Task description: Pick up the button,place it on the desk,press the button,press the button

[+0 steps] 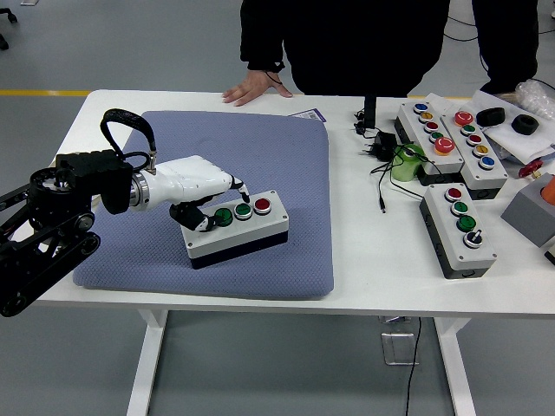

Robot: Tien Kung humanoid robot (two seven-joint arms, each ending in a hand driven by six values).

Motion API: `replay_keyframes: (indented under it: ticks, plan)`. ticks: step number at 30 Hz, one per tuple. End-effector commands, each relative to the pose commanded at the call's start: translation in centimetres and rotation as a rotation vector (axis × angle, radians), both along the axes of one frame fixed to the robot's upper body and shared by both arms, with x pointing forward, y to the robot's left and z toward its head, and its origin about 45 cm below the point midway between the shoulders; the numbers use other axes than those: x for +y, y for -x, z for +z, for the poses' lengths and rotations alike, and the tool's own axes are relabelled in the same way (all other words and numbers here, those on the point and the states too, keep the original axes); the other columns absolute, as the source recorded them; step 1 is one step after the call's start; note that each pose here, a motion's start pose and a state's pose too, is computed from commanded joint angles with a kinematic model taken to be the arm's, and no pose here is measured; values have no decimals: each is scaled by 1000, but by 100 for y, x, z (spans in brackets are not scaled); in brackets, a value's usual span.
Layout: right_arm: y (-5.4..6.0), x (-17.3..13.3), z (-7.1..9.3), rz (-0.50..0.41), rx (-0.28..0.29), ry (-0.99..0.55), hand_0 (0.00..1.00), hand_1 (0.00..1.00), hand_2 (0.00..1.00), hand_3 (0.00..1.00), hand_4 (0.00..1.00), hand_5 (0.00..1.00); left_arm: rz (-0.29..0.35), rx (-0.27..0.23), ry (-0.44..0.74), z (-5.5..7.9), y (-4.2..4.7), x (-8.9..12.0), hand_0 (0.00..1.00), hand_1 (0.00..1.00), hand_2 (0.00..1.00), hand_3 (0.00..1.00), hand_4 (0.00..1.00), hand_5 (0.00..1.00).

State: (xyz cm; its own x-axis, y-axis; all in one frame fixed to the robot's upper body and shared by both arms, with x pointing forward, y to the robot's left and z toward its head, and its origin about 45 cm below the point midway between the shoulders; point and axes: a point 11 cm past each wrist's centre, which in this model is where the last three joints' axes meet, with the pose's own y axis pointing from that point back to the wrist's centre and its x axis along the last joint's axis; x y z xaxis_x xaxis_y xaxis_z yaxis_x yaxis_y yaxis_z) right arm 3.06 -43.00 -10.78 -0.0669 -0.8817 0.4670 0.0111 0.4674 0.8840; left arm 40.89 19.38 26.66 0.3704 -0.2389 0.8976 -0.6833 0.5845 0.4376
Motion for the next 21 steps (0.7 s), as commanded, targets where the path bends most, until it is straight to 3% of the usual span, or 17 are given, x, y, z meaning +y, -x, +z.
replay_keyframes:
  ticks: [21]
  plan:
    - [8,-1,0,0,2,0,764,731,739,593,197,150,1,48,-66,-161,40,33,2,2,44,737,597,2]
